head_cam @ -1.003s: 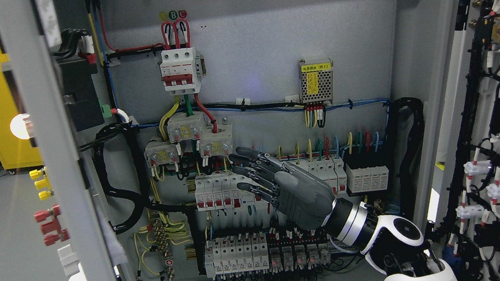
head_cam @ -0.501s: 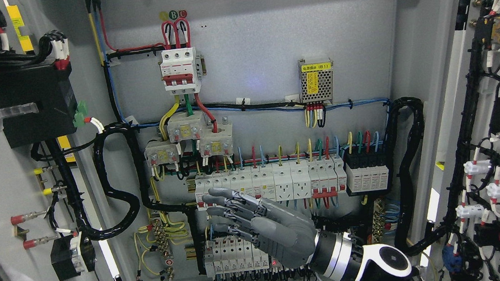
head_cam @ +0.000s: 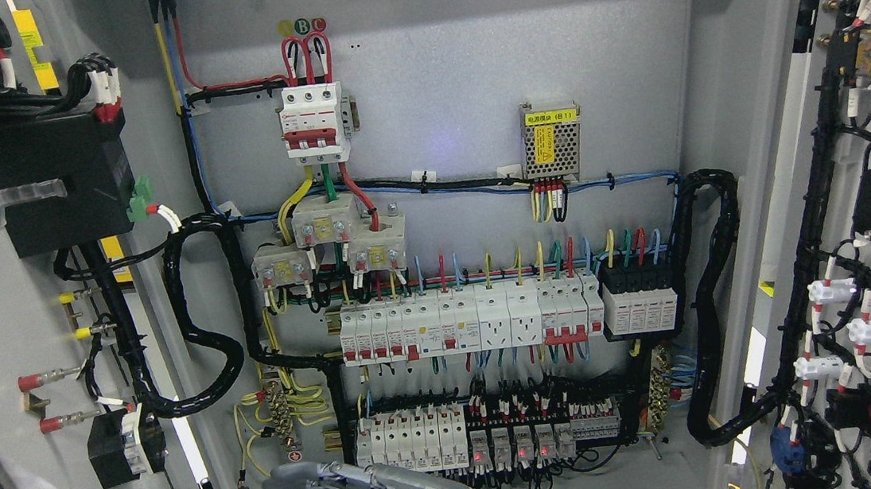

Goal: Open door with both hands
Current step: 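Withdraw the right hand down out of the cabinet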

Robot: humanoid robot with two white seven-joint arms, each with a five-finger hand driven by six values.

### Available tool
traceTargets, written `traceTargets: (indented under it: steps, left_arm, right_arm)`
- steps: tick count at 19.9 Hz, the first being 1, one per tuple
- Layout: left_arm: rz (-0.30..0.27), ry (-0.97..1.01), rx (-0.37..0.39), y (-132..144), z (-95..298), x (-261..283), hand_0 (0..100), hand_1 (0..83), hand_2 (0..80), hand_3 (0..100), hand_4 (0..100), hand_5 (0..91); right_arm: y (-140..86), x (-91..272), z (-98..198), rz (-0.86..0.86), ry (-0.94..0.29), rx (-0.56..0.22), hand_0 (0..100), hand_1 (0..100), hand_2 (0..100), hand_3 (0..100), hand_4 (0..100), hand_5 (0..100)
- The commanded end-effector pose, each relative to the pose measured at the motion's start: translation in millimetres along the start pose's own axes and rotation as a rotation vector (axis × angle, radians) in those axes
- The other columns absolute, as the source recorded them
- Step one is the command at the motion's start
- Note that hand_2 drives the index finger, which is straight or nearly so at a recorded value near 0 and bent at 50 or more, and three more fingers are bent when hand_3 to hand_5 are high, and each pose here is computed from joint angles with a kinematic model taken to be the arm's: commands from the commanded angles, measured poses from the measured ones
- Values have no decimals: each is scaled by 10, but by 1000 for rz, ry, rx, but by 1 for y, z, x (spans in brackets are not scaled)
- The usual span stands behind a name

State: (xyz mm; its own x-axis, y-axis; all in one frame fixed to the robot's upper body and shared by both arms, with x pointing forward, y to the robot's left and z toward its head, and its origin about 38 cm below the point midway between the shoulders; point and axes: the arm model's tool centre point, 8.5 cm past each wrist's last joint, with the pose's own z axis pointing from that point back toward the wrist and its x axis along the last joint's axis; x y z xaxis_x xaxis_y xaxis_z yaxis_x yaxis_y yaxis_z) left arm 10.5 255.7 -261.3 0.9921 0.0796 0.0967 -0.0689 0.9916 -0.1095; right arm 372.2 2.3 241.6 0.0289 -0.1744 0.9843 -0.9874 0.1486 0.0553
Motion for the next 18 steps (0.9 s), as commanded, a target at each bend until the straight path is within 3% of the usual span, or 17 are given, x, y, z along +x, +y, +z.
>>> traceTargets:
  steps: [1, 18]
  left_arm:
    - [-5, -8, 21, 15, 3, 2, 120, 556, 0, 0, 0, 0]
    - [-6, -14, 19, 14, 2, 3, 120, 556, 0, 0, 0, 0]
  right_arm:
    - [61, -34, -44, -1, 99, 186, 0, 500, 40, 0, 0, 0]
    - [61, -23, -75, 36, 104, 187, 0, 500, 40, 0, 0, 0]
